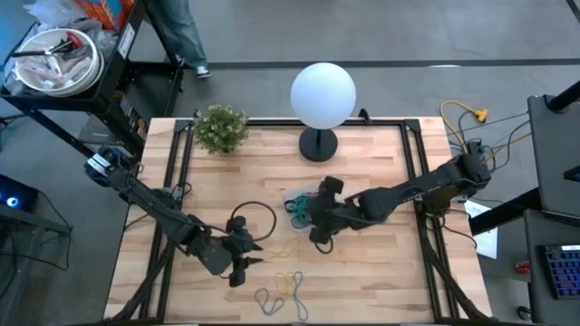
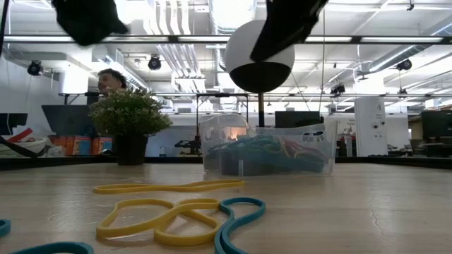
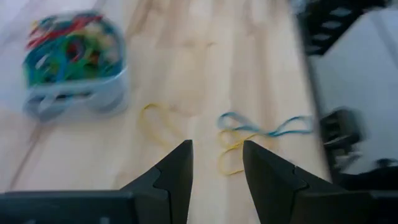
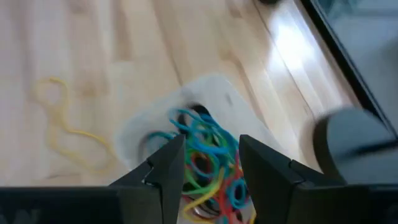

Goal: Pick and place rubber bands into bin
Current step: Put the yellow rubber band into the transparent bin

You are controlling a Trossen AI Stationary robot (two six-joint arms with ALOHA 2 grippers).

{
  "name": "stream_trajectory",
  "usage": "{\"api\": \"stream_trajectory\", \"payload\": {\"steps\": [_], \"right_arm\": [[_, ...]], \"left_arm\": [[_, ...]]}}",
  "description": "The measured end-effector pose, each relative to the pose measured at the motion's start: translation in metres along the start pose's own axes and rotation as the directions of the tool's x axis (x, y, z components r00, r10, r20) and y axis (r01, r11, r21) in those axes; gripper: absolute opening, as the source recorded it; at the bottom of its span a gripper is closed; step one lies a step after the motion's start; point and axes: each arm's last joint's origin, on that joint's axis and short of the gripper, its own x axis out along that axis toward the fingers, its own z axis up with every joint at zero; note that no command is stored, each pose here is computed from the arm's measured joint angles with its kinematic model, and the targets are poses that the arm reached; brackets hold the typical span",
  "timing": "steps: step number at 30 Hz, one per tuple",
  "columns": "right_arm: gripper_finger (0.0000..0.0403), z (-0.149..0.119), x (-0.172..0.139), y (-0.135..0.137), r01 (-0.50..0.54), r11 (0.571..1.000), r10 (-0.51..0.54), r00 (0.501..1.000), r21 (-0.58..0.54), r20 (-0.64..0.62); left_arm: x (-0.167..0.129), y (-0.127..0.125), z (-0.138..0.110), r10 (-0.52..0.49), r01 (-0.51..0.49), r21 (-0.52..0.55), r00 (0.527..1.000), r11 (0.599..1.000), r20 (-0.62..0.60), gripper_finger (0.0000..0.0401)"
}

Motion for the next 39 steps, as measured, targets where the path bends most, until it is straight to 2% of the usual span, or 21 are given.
{"api": "stream_trajectory", "payload": {"steps": [4, 11, 19, 23, 34, 39], "right_arm": [[0.0137, 0.000, -0.021, 0.011, -0.055, 0.998, 0.058, 0.997, -0.040, 0.057], [0.0127, -0.007, -0.051, 0.030, -0.136, 0.987, 0.144, 0.984, -0.082, 0.101], [0.0133, -0.020, -0.071, 0.051, -0.204, 0.976, 0.211, 0.972, -0.072, 0.105], [0.0134, -0.025, -0.077, 0.058, -0.229, 0.972, 0.233, 0.967, -0.051, 0.105], [0.0128, -0.035, -0.090, 0.071, -0.277, 0.961, 0.278, 0.955, -0.023, 0.106], [0.0128, -0.035, -0.090, 0.071, -0.279, 0.960, 0.277, 0.955, 0.008, 0.105]], "left_arm": [[0.012, 0.010, -0.014, 0.046, -0.047, -0.034, 0.998, 0.998, -0.032, 0.0125], [0.037, 0.014, -0.034, 0.098, -0.096, 0.025, 0.989, 0.995, -0.109, 0.0125], [0.071, 0.011, -0.050, 0.090, -0.084, 0.043, 0.984, 0.996, -0.155, 0.0125], [0.079, 0.012, -0.052, 0.091, -0.086, 0.036, 0.985, 0.996, -0.149, 0.0125], [0.100, 0.023, -0.041, 0.108, -0.092, 0.119, 0.984, 0.989, -0.142, 0.0125], [0.117, 0.031, -0.036, 0.048, -0.020, 0.128, 0.974, 0.992, -0.221, 0.0125]]}}
